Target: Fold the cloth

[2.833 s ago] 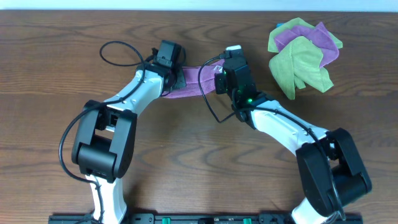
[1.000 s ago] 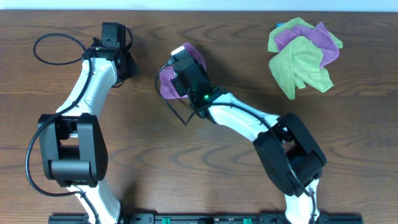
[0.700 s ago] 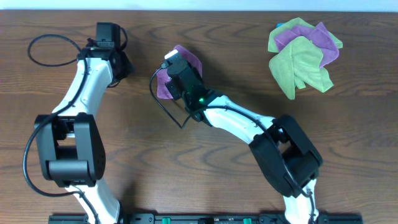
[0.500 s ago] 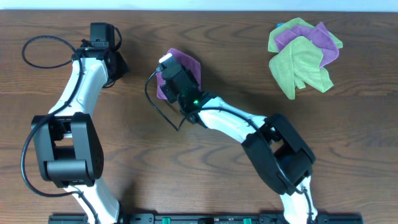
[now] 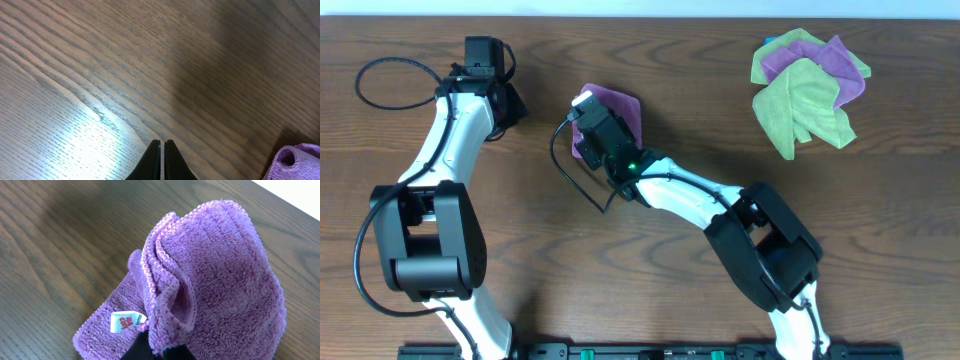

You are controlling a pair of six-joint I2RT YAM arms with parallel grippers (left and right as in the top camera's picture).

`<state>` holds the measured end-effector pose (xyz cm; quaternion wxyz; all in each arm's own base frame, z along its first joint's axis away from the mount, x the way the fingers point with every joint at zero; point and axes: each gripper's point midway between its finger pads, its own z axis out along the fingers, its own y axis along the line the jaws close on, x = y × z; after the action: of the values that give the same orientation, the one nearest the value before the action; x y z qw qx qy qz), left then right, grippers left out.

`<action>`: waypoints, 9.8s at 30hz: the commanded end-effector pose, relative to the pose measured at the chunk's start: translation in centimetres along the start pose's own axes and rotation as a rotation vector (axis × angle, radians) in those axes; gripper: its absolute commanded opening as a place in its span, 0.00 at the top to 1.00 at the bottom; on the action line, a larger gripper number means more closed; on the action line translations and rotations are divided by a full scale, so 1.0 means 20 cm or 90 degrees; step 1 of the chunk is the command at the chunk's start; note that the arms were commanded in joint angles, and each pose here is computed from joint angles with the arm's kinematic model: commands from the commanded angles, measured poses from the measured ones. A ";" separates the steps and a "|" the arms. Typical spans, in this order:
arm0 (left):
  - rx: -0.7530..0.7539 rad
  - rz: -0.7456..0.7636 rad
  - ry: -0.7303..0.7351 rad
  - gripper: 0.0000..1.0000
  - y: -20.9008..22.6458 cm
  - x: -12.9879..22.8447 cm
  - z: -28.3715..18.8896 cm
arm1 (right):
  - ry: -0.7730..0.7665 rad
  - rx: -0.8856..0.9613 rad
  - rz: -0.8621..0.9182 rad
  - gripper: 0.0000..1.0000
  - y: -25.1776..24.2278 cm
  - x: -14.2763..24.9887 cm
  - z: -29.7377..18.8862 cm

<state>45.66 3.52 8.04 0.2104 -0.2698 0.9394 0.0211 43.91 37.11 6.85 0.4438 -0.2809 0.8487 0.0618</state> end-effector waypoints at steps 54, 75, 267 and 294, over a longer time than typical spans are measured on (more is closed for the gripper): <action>0.052 -0.043 -0.057 0.22 0.03 -0.11 -0.37 | 0.083 -0.068 0.121 0.01 -0.26 -0.23 -0.71; 0.163 -0.168 0.204 0.23 -0.10 0.36 -0.36 | 0.085 0.075 0.297 0.01 -0.75 0.63 -1.51; 0.210 -0.151 -0.051 0.31 0.03 -0.42 -0.40 | 0.103 0.108 0.368 0.01 -0.76 0.78 -1.69; 0.137 0.053 -0.094 0.05 0.55 0.55 -1.67 | 0.103 0.108 0.368 0.01 -0.76 0.78 -1.69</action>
<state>19.85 1.77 33.42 0.3017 -0.2255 0.9228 -0.0806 20.76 6.05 17.05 0.3618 -0.0059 0.9278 0.0909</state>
